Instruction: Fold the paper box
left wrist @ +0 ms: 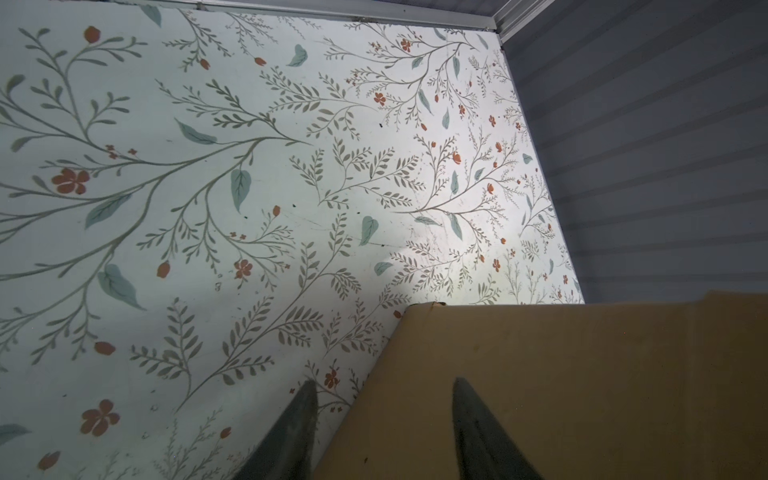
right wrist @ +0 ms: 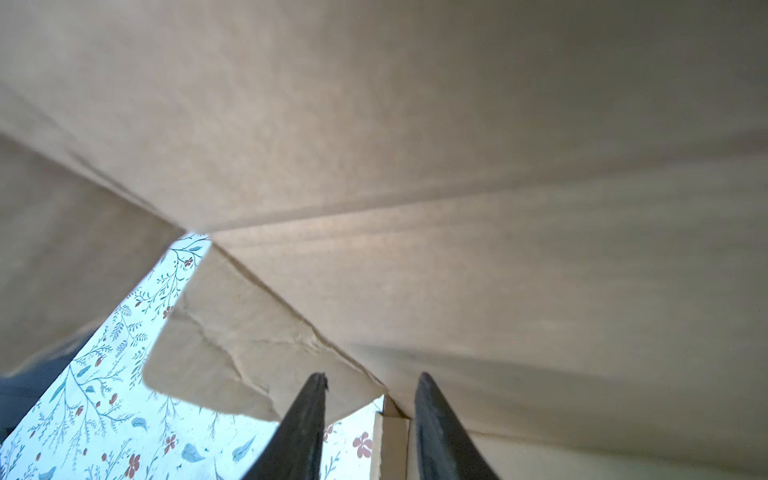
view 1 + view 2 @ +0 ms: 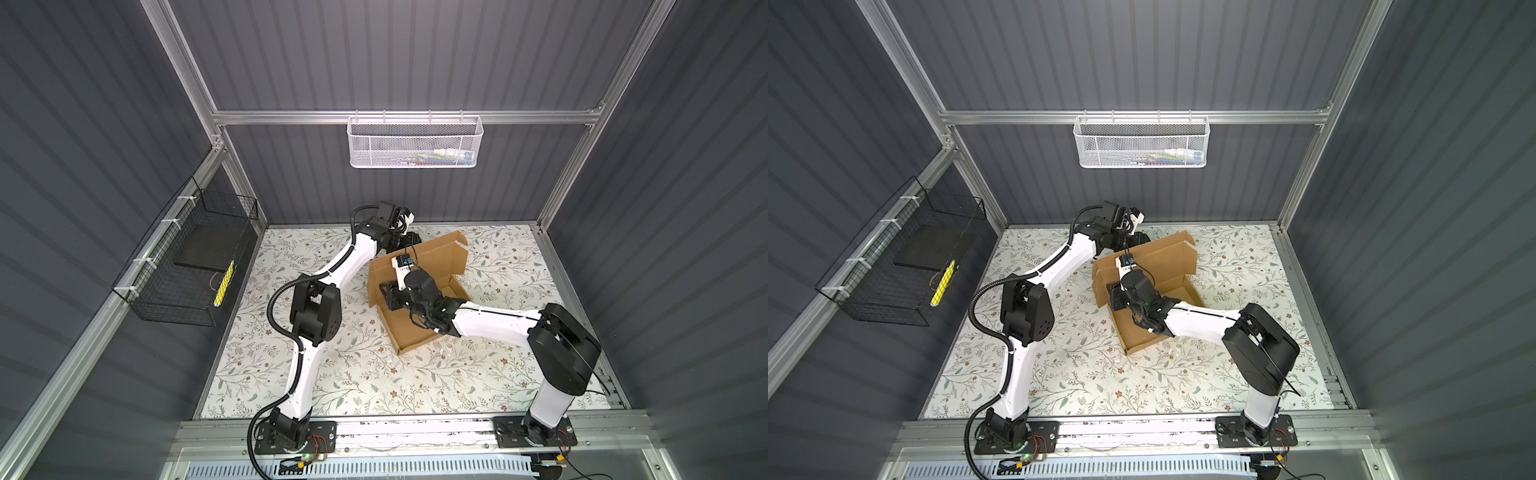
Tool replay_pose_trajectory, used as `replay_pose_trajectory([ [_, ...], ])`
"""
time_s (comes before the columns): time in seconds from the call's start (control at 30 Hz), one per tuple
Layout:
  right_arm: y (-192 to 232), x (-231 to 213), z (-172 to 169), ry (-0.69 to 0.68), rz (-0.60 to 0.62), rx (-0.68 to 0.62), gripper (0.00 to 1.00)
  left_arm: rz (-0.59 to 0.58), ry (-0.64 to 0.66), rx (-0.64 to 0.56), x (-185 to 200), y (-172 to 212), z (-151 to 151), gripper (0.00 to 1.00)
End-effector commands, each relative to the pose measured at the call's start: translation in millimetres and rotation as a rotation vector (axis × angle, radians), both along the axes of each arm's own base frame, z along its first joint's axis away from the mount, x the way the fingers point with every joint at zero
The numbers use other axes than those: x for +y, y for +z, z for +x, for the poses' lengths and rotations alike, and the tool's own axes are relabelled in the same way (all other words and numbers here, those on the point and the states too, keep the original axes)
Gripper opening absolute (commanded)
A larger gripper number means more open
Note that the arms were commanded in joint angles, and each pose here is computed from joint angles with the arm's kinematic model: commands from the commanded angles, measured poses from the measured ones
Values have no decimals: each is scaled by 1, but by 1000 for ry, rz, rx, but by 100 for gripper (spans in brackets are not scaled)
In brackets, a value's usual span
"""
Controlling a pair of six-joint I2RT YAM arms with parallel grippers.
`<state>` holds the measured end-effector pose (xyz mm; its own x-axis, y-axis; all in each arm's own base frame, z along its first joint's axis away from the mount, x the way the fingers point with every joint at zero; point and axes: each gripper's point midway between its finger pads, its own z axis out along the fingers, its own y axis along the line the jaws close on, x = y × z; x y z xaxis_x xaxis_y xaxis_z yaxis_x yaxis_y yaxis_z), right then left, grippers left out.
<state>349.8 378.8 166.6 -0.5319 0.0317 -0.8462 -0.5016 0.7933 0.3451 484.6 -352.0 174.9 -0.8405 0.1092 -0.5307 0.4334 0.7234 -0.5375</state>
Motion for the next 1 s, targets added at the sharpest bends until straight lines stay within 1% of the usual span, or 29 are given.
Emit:
replay_pose_trajectory([
  [0.0, 3, -16, -9, -26, -21, -8, 38, 11, 23, -77, 19, 35, 0, 54],
  [0.17, -8, -39, -21, -63, -56, 17, 39, 16, 54, -109, 34, 44, 7, 55],
  [0.4, -24, -60, -30, -101, -100, 50, 39, 11, 82, -128, 49, 51, 12, 56],
  [0.7, -40, -72, -37, -126, -128, 86, 39, -4, 121, -138, 68, 58, 20, 56],
  [0.97, -52, -75, -37, -131, -143, 110, 39, -23, 146, -171, 83, 76, 26, 57],
])
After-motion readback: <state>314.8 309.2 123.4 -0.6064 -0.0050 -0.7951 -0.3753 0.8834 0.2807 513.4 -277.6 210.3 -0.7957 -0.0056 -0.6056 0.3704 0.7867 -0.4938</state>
